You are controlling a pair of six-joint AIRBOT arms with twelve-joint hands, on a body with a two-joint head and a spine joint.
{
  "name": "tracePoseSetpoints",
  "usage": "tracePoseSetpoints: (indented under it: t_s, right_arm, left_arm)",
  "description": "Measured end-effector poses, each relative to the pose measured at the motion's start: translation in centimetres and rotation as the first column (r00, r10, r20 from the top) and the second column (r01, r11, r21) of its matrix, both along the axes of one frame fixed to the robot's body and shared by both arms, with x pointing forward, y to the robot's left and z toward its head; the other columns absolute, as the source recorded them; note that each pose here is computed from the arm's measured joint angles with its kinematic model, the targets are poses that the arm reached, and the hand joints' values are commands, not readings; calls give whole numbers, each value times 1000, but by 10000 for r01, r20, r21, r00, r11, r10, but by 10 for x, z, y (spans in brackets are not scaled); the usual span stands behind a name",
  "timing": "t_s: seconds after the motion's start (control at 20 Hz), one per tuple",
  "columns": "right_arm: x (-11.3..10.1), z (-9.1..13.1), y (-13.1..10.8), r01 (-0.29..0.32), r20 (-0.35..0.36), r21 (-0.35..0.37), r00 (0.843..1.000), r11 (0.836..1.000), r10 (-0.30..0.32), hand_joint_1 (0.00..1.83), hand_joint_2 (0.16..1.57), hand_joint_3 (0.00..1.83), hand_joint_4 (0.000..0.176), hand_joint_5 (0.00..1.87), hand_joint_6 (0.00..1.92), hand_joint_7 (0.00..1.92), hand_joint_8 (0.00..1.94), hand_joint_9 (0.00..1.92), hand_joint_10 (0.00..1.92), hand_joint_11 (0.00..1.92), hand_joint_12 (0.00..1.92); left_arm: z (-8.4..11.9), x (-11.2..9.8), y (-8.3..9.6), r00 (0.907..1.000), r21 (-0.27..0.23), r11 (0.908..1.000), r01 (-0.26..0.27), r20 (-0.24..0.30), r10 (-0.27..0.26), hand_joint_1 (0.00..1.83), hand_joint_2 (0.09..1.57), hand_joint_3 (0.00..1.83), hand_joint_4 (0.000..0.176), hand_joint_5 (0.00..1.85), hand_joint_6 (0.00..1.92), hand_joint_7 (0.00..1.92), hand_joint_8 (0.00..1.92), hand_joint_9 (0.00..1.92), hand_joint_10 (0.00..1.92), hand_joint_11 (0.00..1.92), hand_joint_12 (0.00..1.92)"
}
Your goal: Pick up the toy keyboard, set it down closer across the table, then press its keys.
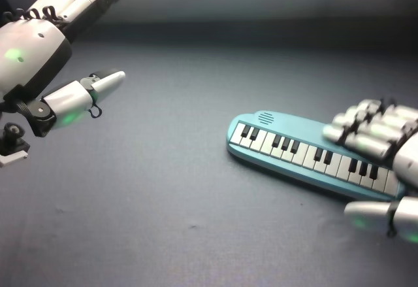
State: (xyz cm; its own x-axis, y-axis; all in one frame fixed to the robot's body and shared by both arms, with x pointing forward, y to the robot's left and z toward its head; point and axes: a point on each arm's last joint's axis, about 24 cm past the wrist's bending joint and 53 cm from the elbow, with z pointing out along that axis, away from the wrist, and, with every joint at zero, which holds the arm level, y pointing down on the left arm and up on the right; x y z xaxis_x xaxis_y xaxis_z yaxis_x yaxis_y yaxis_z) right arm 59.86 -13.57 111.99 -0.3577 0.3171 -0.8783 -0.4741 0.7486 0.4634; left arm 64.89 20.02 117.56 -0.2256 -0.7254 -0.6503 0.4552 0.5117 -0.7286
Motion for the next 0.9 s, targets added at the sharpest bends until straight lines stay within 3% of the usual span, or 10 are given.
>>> tracePoseSetpoints:
  t_s: [0.05, 0.1, 0.2, 0.4, 0.55, 0.6, 0.65, 0.7, 0.8, 0.9]
  right_arm:
    - [-1, 6, -4, 67, 183, 43, 9998, 10000, -68, 0, 1281, 20, 0, 32, 8, 0, 0, 0, 0, 0, 0]
    - [-2, 6, -9, 135, 215, -9, 9997, 9999, -135, 0, 1274, 15, 3, 75, 26, 0, 0, 0, 0, 0, 0]
    - [-7, -13, -17, 252, -237, -302, 9994, 9992, -259, 0, 1265, 9, 2, 147, 53, 0, 0, 0, 0, 0, 0]
    - [-10, -39, -30, 534, -934, -728, 9938, 9959, -601, 0, 1264, 0, 0, 527, 29, 0, 0, 0, 0, 0, 0]
    - [-8, -36, -30, 573, -772, -614, 9951, 9965, -620, 0, 1248, 0, 0, 528, 15, 0, 0, 0, 0, 0, 0]
    - [-8, -36, -30, 597, -769, -592, 9950, 9965, -642, 0, 1257, 0, 0, 418, 2, 0, 0, 0, 0, 0, 0]
    - [-8, -35, -29, 598, -780, -573, 9949, 9966, -642, 0, 1279, 7, 19, 70, 0, 0, 0, 0, 0, 0, 0]
    - [-9, -34, -30, 612, -794, -552, 9947, 9966, -655, 0, 1302, 17, 22, 13, 0, 0, 0, 0, 0, 0, 0]
    - [-8, -22, -32, 759, -677, -61, 9948, 9971, -762, 0, 1320, 21, 71, 0, 0, 0, 0, 0, 0, 0, 0]
    - [-6, 0, -36, 916, -94, 383, 9958, 9951, -913, 0, 1347, 11, 70, 0, 0, 0, 0, 0, 0, 0, 0]
  left_arm:
    - [0, -1, 0, 10000, -10, 10000, 0, 30, 0, 706, 1363, 1, 37, 74, 2, 0, 0, 0, 0, 0, 0]
    - [0, -1, 1, 10000, -25, 10000, -14, 42, 14, 718, 1360, 0, 26, 69, 0, 0, 0, 0, 0, 0, 0]
    - [0, 0, 4, 9999, -91, 9999, -130, -4, 130, 727, 1362, 0, 12, 41, 0, 0, 0, 0, 0, 0, 0]
    - [1, -1, 4, 9999, -120, 9998, -132, 50, 133, 712, 1357, 0, 2, 60, 8, 0, 0, 0, 0, 0, 0]
    - [2, -1, 3, 9999, -136, 9999, -106, 100, 107, 716, 1359, 0, 6, 65, 9, 0, 0, 0, 0, 0, 0]
    - [2, -1, 4, 9999, -146, 9998, -128, 89, 129, 715, 1358, 0, 5, 68, 9, 0, 0, 0, 0, 0, 0]
    - [2, -1, 6, 9998, -184, 9996, -195, 75, 196, 699, 1359, 0, 4, 63, 5, 0, 0, 0, 0, 0, 0]
    - [2, 0, 6, 9998, -190, 9996, -208, 71, 209, 721, 1355, 0, 3, 68, 6, 0, 0, 0, 0, 0, 0]
    - [2, -2, 5, 9998, -169, 9997, -148, 91, 149, 728, 1358, 0, 0, 75, 7, 0, 0, 0, 0, 0, 0]
    - [1, -3, 4, 9999, -241, 9996, -146, 56, 147, 714, 1361, 1, 7, 72, 5, 0, 0, 0, 0, 0, 0]
